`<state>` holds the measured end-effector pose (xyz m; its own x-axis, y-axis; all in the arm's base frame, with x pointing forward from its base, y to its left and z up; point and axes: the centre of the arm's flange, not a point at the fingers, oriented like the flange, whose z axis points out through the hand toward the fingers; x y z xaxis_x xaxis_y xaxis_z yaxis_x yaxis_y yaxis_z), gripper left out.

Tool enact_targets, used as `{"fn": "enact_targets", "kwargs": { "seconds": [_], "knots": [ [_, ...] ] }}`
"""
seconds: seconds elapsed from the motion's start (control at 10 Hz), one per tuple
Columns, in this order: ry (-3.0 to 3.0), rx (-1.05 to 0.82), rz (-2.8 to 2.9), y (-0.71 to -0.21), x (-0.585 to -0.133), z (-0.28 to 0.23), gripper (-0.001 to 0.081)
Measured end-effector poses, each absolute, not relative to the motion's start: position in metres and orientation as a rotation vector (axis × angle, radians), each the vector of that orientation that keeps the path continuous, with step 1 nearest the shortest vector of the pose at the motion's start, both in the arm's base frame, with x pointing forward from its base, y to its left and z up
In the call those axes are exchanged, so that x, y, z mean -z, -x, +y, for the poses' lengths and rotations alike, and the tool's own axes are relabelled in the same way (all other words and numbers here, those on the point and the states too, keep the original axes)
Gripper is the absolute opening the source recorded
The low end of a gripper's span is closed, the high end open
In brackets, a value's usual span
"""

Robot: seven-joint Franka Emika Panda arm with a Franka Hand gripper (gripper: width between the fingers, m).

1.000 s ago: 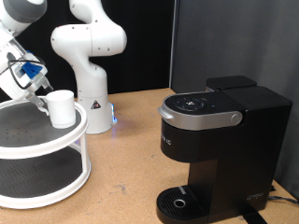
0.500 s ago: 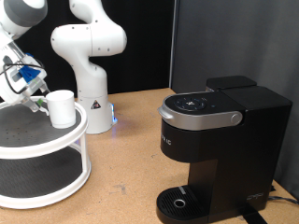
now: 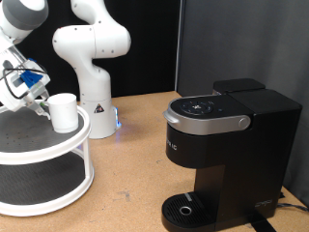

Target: Make a cup of coffee with the keurig machine

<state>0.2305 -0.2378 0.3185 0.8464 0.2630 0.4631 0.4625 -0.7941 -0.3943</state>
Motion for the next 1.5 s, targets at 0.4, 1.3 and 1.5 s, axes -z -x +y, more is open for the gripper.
{"fn": "enact_targets", "kwargs": {
  "seconds": [0.4, 1.3, 1.5],
  "knots": [
    [2.505, 0.528, -0.527, -0.231, -0.320, -0.237, 0.0113],
    [2.445, 0.504, -0.533, -0.227, -0.367, -0.240, 0.0066],
    [2.412, 0.497, -0.506, -0.229, -0.366, -0.234, 0.0066]
  ]
}}
